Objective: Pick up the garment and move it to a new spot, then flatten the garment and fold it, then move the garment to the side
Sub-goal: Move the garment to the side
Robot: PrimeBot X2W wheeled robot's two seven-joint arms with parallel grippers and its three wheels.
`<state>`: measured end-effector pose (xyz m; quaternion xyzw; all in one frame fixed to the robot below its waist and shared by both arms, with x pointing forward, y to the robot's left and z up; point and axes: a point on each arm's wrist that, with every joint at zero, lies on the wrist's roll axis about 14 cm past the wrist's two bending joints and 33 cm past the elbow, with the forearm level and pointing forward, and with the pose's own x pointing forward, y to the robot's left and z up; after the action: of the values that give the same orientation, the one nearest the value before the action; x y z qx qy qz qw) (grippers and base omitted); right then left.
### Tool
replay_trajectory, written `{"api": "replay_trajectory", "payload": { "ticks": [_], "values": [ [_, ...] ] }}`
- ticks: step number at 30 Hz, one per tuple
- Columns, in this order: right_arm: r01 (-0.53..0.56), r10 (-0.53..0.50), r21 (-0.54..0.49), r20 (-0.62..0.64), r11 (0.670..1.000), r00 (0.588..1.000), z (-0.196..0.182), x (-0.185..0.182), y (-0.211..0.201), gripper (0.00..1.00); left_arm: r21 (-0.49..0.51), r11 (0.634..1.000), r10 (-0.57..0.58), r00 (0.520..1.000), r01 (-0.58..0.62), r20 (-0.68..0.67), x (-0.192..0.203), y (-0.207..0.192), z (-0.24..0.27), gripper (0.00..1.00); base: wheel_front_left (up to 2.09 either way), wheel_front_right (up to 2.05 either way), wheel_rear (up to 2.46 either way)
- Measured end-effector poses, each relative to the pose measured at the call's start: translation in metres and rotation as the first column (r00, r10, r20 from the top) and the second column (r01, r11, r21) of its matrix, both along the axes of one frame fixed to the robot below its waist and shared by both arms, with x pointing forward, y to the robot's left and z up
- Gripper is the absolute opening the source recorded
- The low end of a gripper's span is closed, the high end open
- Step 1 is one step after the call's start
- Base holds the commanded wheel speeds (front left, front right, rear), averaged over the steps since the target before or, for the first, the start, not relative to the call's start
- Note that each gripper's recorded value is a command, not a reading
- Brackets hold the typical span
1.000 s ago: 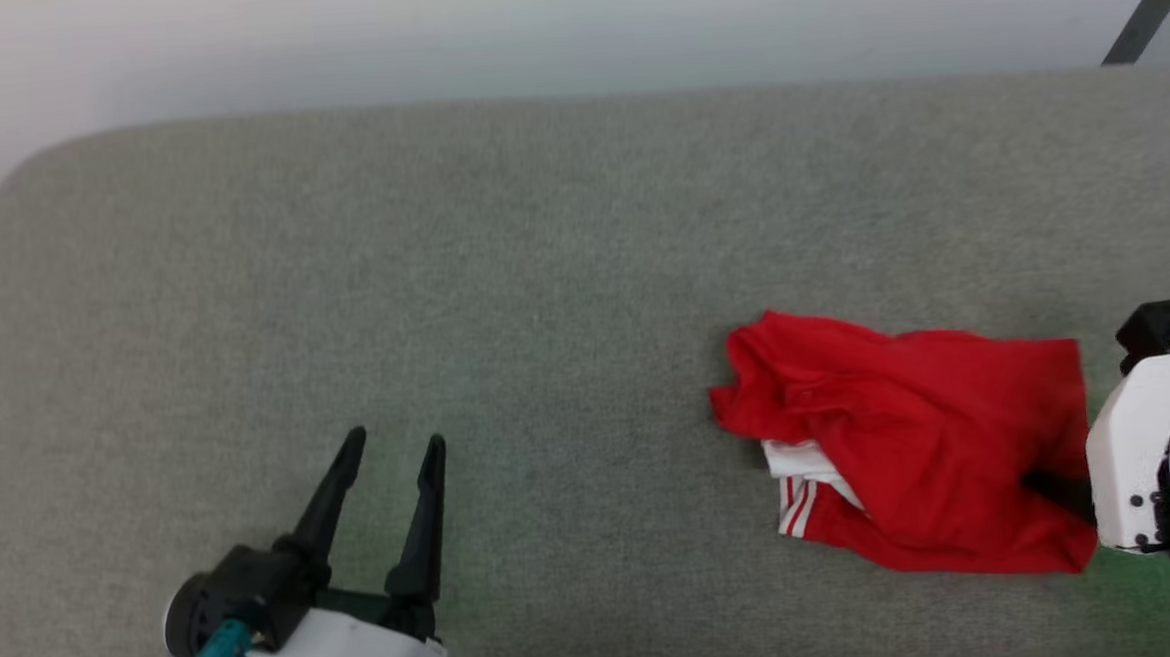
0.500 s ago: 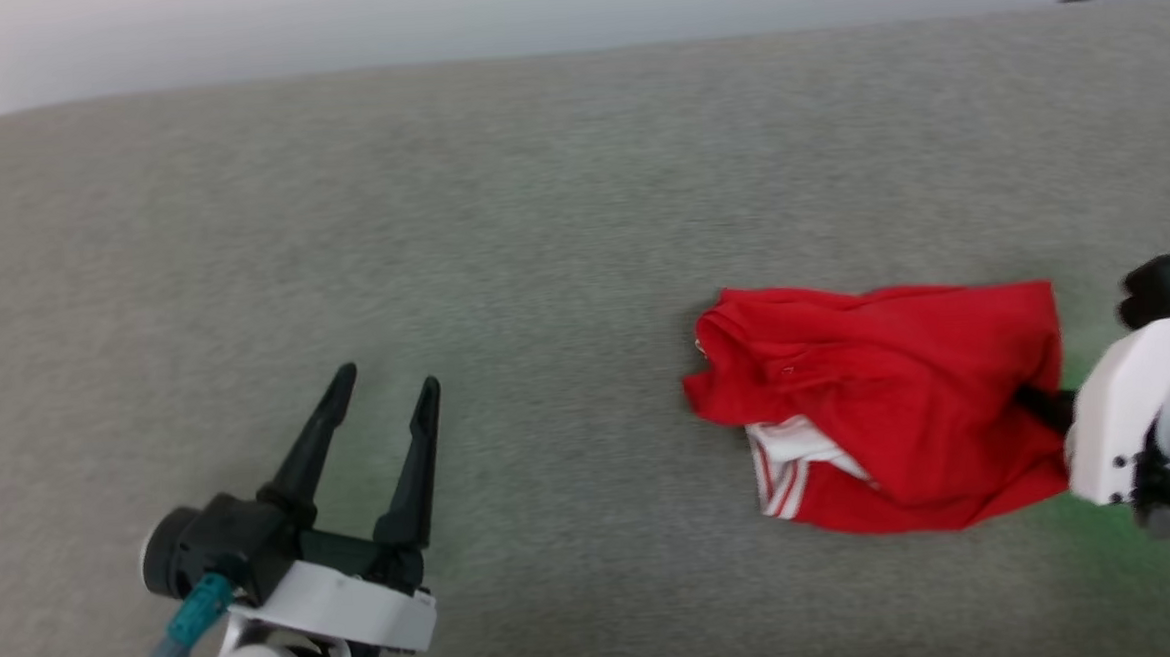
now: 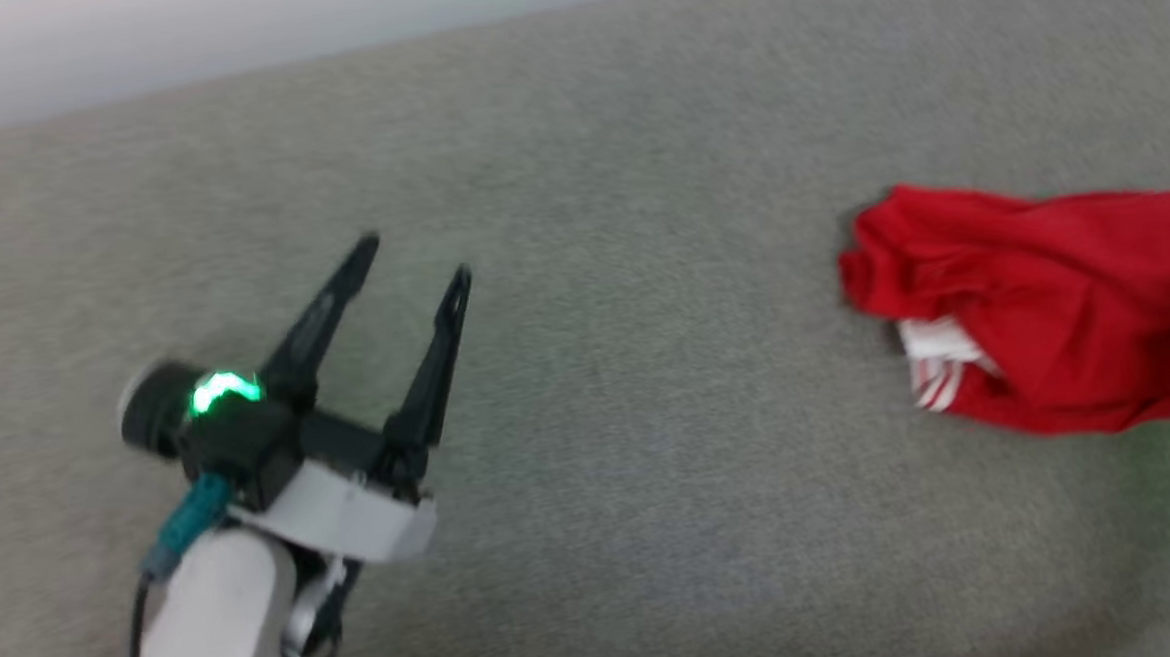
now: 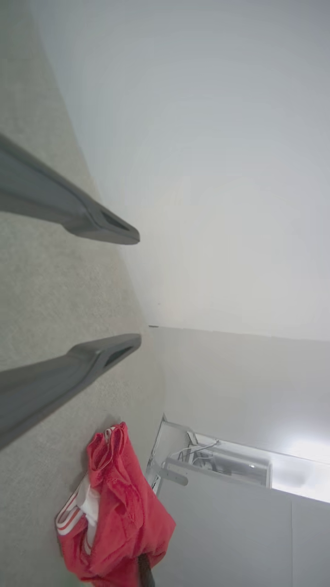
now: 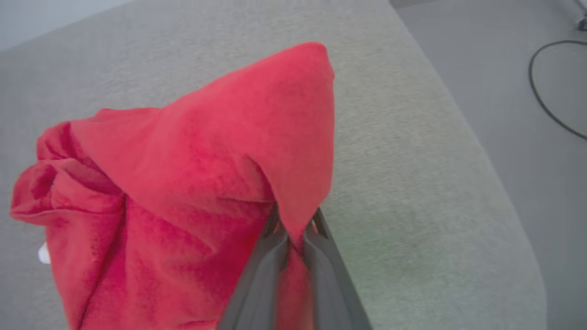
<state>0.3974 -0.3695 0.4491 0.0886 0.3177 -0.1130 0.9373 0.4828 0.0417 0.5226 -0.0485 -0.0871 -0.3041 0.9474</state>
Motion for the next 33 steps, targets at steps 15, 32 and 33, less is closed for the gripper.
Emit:
{"api": "replay_trajectory", "payload": {
  "ticks": [15, 32, 33],
  "values": [
    [0.187, -0.184, -0.367, 0.042, 0.911, 0.982, 0.025, 0.021, -0.116, 0.00, 0.022, 0.976, -0.216, 0.967, 0.215, 0.137, 0.063, -0.064, 0.001, 1.00, 0.00, 0.00, 0.00],
    [0.174, -0.170, -0.501, 0.055, 0.848, 0.984, -0.002, 0.057, -0.134, 0.47, 0.042, 0.970, -0.242, 0.964, 0.239, 0.109, 0.079, -0.064, -0.027, 1.00, 0.00, 0.00, 0.00],
    [0.175, -0.171, -0.504, 0.055, 0.846, 0.984, -0.002, 0.055, -0.134, 0.92, 0.043, 0.971, -0.239, 0.965, 0.235, 0.108, 0.079, -0.064, -0.026, 1.00, 0.00, 0.00, 0.00]
  ]
}}
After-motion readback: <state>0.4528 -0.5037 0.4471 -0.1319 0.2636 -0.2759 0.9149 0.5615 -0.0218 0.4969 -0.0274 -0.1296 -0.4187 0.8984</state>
